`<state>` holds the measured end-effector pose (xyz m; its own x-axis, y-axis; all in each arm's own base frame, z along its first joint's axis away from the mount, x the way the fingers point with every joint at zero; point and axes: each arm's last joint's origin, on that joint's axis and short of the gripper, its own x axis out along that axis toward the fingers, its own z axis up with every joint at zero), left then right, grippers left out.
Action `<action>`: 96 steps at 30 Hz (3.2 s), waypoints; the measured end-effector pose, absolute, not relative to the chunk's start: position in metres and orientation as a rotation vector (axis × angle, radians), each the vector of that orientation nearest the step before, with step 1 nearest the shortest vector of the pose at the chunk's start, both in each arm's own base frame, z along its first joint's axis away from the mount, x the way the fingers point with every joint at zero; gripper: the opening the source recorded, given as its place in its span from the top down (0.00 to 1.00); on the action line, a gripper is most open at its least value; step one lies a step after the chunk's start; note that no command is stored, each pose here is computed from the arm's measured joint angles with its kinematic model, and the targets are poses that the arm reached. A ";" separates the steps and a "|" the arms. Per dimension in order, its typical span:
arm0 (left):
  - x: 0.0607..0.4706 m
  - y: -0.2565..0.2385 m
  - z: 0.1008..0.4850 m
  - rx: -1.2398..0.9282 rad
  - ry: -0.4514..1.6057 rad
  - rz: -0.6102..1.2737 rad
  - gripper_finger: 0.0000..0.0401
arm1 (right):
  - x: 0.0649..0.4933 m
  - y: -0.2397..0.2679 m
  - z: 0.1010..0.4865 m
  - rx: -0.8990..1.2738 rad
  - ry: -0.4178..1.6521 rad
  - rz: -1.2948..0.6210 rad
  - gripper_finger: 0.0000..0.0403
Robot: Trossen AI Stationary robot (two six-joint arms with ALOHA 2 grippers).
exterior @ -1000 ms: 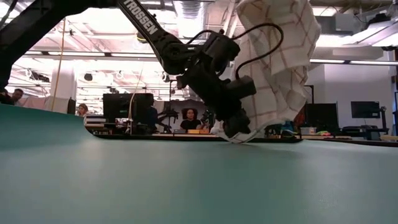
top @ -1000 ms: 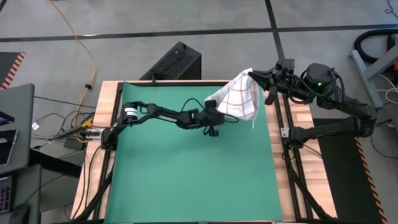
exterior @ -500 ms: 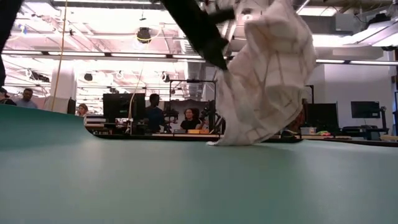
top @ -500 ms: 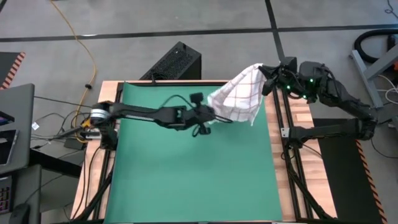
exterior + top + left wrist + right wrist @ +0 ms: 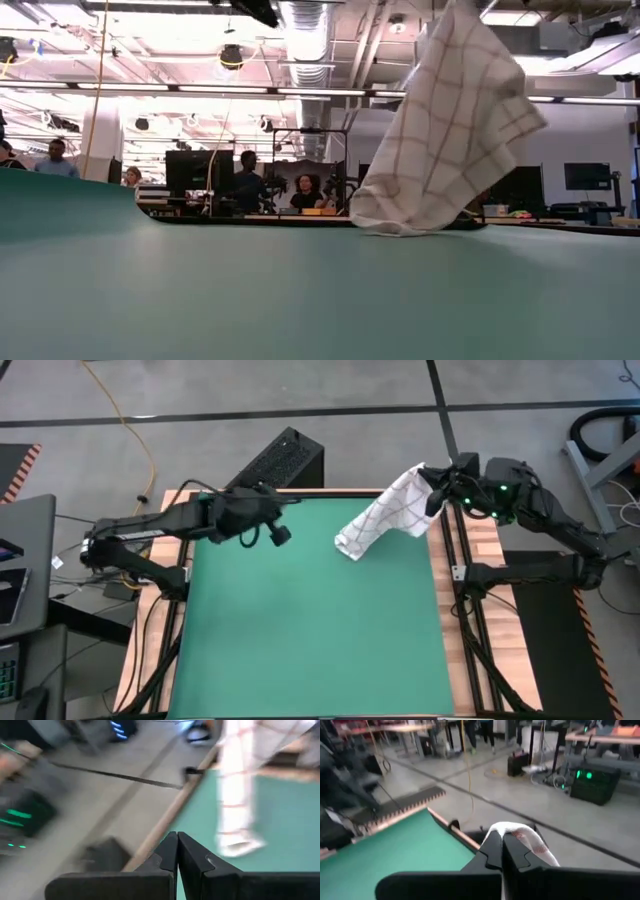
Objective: Roll towel
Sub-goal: Roll the white towel
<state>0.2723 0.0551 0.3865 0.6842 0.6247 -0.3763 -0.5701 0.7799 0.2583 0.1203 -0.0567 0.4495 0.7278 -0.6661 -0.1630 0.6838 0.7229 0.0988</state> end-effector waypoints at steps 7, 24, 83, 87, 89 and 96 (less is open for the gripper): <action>0.302 0.061 0.272 -0.571 0.076 0.646 1.00 | 0.123 -0.058 0.449 0.169 0.119 -0.744 0.98; 0.379 0.047 0.138 -1.425 -0.060 0.376 0.59 | 0.142 -0.062 0.442 0.165 0.177 -0.724 0.98; 0.426 0.097 0.125 -1.475 -0.124 0.744 0.57 | 0.145 -0.062 0.446 0.143 0.146 -0.697 0.98; 0.424 0.100 0.124 -1.457 -0.121 0.769 0.60 | 0.145 -0.062 0.446 0.143 0.146 -0.697 0.98; 0.424 0.103 0.124 -1.434 -0.120 0.775 0.65 | 0.145 -0.062 0.446 0.144 0.146 -0.696 0.98; 0.422 0.113 0.124 -1.389 -0.117 0.787 0.94 | 0.145 -0.061 0.445 0.148 0.150 -0.657 0.98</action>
